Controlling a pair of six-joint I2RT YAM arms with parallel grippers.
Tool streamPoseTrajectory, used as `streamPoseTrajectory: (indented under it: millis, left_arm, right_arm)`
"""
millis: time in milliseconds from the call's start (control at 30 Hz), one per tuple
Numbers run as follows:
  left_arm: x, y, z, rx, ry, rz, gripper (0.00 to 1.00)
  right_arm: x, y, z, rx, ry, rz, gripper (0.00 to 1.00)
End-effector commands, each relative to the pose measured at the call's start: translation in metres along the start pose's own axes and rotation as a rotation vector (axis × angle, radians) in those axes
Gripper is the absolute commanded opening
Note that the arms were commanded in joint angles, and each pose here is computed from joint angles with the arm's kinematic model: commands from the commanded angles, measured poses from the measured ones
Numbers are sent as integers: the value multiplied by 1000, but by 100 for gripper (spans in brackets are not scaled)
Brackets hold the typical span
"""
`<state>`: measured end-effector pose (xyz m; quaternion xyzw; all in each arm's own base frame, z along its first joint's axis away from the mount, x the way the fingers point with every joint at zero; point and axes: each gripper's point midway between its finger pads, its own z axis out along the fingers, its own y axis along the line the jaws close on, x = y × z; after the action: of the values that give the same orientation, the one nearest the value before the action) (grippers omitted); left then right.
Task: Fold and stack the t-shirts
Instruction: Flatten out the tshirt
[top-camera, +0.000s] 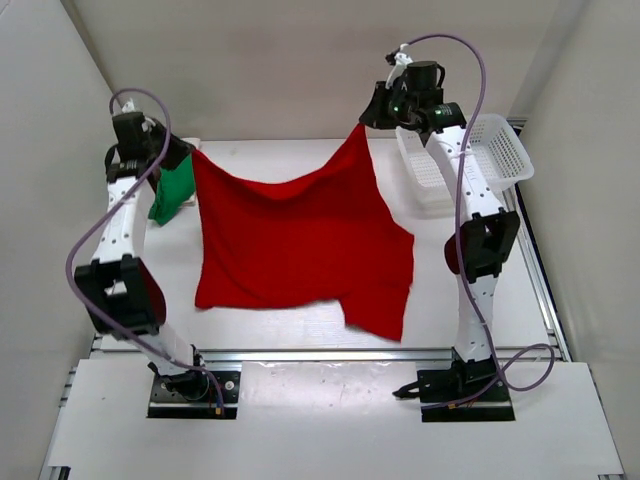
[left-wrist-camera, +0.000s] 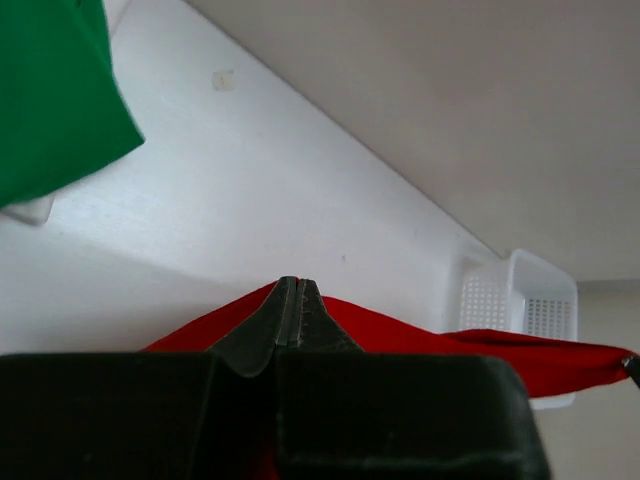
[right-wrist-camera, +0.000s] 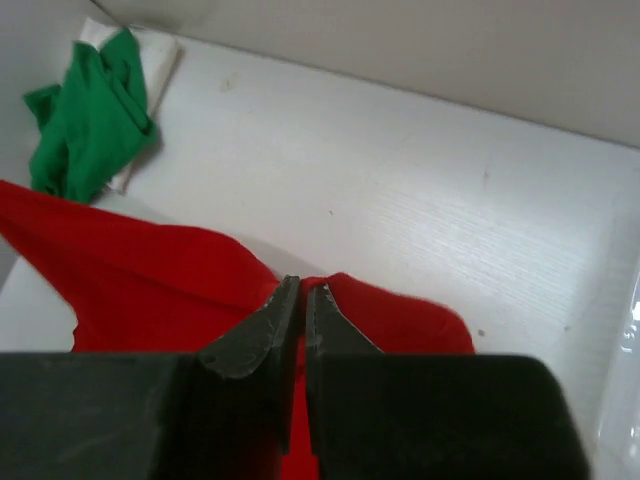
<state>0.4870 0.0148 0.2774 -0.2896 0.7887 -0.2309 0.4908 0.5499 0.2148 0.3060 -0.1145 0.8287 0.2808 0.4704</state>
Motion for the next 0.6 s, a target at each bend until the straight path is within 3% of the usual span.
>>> streamPoseTrajectory:
  millis: [0, 100, 233, 333, 433, 533, 567]
  left_arm:
    - [-74, -62, -19, 115, -172, 44, 0]
    - [-112, -84, -35, 159, -231, 39, 0]
    - [-154, -88, -61, 182, -321, 29, 0]
    - [-168, -81, -75, 173, -356, 33, 0]
    - [-156, -73, -80, 160, -344, 27, 0]
    - [-141, -55, -84, 114, -360, 47, 0]
    - [-127, -44, -87, 91, -361, 52, 0]
  right_arm:
    - [-141, 46, -83, -65, -450, -117, 0]
    - [-197, 67, -142, -113, -659, -131, 0]
    - [-214, 83, -188, -155, -729, -155, 0]
    - [-209, 73, -193, -156, -708, -136, 0]
    - [-198, 64, -193, -122, -663, -150, 0]
    - [-158, 50, -174, -66, -517, -151, 0]
    - [-126, 35, -160, -27, -425, -120, 0]
